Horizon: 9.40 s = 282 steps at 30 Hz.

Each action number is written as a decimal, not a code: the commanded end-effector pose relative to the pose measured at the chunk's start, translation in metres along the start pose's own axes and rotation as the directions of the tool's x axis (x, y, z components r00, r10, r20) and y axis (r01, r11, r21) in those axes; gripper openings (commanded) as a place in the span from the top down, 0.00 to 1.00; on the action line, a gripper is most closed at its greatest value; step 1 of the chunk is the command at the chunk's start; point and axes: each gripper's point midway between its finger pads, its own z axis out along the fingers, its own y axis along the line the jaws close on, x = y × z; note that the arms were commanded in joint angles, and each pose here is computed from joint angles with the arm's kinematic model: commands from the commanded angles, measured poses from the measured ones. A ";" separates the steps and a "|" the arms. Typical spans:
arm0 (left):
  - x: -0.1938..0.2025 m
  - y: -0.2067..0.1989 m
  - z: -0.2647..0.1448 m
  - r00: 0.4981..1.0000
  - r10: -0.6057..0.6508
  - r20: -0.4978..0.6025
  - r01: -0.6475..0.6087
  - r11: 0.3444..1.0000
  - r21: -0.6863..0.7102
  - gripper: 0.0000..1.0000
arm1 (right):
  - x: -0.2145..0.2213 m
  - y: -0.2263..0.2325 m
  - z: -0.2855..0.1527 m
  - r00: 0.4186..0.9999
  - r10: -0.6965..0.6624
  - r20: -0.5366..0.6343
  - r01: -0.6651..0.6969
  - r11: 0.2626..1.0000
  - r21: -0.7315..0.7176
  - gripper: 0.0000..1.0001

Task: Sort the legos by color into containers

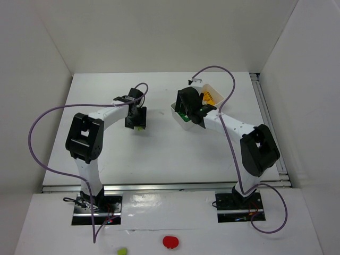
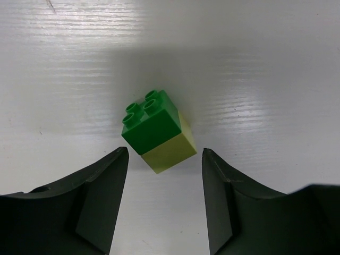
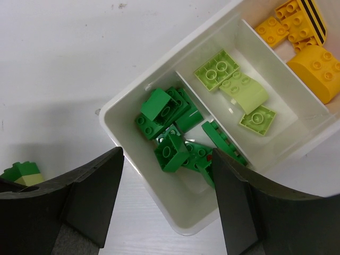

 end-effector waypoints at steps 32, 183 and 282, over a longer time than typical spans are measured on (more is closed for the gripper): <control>0.006 0.021 -0.016 0.983 -0.182 0.024 0.183 0.981 -0.065 0.40 | -0.022 0.006 -0.009 0.999 0.012 0.033 -0.011 1.000 -0.029 0.26; -0.051 -0.044 -0.155 0.874 0.119 0.472 -0.305 0.889 0.342 1.00 | -0.004 0.186 -0.048 0.861 -0.057 -0.505 -0.414 0.499 -0.762 0.28; -0.148 -0.273 -0.062 0.986 -0.072 0.151 -0.064 0.670 0.739 0.85 | -0.110 -0.198 -0.128 0.942 0.211 0.262 -0.290 0.904 0.315 0.19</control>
